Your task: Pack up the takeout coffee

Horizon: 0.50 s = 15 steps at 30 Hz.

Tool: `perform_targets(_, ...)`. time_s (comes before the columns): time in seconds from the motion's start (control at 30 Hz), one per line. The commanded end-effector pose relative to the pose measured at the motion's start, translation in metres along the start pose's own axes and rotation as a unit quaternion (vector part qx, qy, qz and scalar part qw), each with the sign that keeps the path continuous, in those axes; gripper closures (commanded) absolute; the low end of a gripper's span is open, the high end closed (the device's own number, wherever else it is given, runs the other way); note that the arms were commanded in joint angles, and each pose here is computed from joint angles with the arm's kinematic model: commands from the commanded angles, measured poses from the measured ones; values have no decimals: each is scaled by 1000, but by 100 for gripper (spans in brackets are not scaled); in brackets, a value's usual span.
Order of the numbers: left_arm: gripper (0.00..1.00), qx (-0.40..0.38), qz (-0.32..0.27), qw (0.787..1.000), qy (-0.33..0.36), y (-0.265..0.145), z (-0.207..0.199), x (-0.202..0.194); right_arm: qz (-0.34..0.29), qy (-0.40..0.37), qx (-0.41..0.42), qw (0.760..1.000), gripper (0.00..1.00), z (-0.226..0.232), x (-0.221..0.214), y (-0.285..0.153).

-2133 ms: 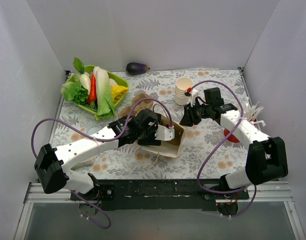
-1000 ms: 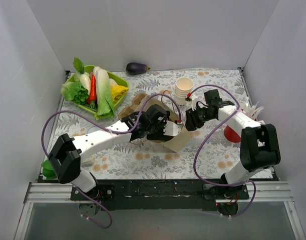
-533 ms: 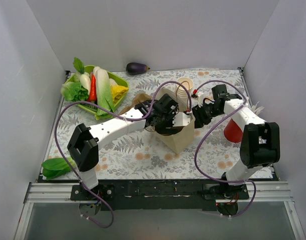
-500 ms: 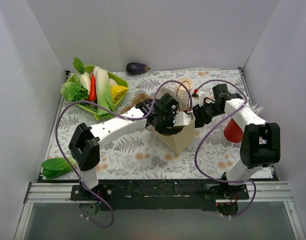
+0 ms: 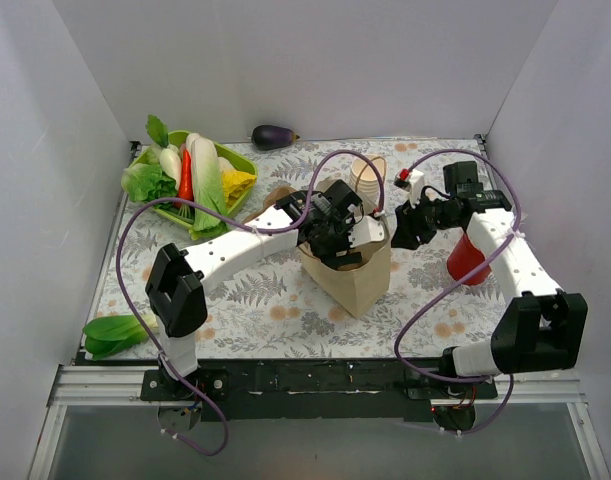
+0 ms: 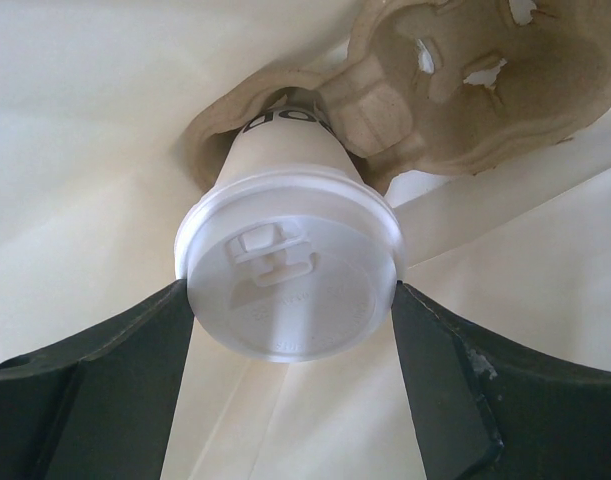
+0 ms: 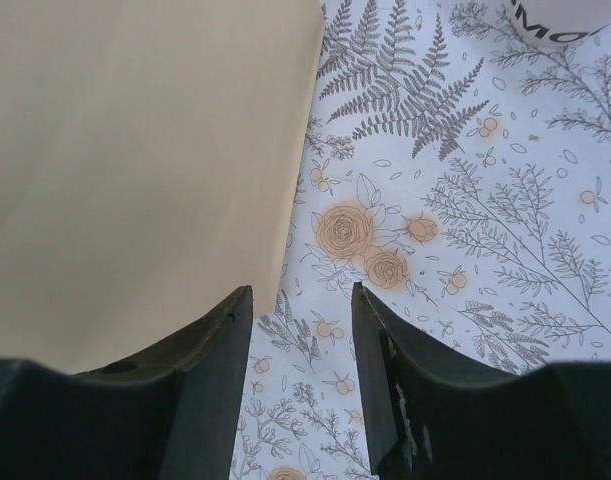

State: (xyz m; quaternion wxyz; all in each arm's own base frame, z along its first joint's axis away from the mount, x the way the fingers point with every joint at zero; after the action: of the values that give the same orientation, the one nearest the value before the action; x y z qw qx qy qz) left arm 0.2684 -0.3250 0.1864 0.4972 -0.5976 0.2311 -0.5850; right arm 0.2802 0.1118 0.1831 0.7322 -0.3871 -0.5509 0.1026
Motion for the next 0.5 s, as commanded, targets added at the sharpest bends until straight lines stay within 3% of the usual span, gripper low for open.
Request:
perform_targets(0.0, 100, -31, 24, 999, -35, 1, -13, -11, -24, -20, -20, 999, 48, 12, 8, -18)
perform_targets(0.47, 100, -27, 54, 996, -67, 13, -19, -29, -59, -43, -58, 996, 46, 23, 27, -45)
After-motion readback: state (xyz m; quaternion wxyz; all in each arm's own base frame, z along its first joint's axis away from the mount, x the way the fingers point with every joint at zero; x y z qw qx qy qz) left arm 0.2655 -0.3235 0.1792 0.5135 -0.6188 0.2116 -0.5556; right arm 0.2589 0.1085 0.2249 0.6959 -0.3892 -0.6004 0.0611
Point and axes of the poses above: each gripper's point midway between its finger pads, its own y axis out along the fingers, its own z axis along the line the jaws close on, x = y × z, the point moved 3 cm from there along -y, back along the fingers, and after that the axes turned 13 degrees about -y, right-handed, at the moved point
